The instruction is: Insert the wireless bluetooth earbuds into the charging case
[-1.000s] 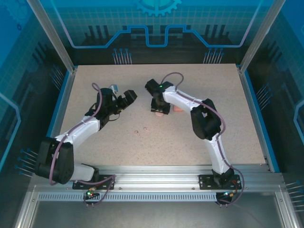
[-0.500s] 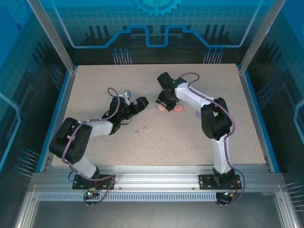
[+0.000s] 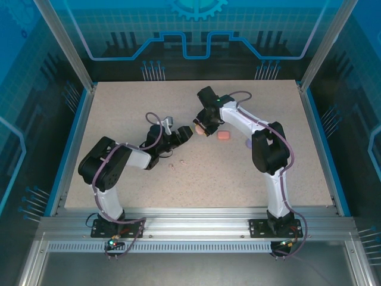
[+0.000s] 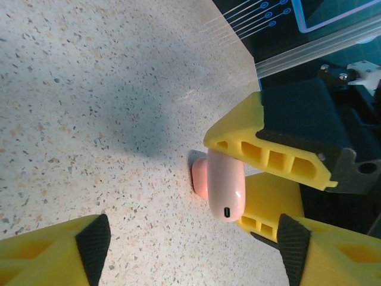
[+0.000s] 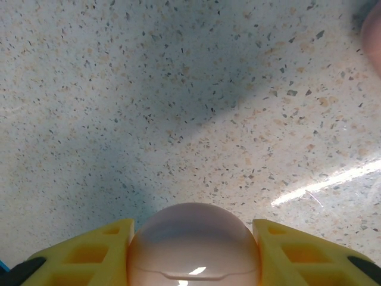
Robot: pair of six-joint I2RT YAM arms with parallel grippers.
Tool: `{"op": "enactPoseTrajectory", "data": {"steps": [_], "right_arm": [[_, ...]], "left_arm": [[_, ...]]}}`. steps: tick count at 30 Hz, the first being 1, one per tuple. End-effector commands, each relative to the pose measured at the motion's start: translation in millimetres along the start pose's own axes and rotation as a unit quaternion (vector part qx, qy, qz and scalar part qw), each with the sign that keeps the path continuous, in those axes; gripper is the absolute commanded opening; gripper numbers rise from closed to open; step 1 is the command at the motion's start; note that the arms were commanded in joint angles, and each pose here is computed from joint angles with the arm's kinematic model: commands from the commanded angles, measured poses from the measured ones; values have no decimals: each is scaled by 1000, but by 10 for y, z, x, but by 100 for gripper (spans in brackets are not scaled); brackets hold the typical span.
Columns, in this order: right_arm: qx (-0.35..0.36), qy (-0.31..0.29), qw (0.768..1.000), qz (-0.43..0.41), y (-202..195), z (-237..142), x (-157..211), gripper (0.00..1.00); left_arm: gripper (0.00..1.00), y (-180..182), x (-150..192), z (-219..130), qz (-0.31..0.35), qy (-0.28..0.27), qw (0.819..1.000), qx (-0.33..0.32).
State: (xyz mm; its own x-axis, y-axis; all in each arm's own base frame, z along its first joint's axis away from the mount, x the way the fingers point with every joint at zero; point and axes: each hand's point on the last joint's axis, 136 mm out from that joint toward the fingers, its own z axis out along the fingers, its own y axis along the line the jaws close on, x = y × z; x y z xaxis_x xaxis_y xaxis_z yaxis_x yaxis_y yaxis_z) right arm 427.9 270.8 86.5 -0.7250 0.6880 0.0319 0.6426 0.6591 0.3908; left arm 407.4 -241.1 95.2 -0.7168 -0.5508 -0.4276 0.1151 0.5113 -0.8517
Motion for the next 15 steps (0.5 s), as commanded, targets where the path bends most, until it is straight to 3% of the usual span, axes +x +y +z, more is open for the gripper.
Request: {"op": "enactPoseTrajectory", "data": {"steps": [1, 15], "right_arm": [[-3, 8, 1000, 17, 29, 22, -27, 44], [-20, 14, 1000, 12, 117, -23, 27, 44]], "left_arm": [[70, -244, -52, 95, 19, -2, 999, 44], [57, -263, 25, 346, 18, 18, 998, 50]]}}
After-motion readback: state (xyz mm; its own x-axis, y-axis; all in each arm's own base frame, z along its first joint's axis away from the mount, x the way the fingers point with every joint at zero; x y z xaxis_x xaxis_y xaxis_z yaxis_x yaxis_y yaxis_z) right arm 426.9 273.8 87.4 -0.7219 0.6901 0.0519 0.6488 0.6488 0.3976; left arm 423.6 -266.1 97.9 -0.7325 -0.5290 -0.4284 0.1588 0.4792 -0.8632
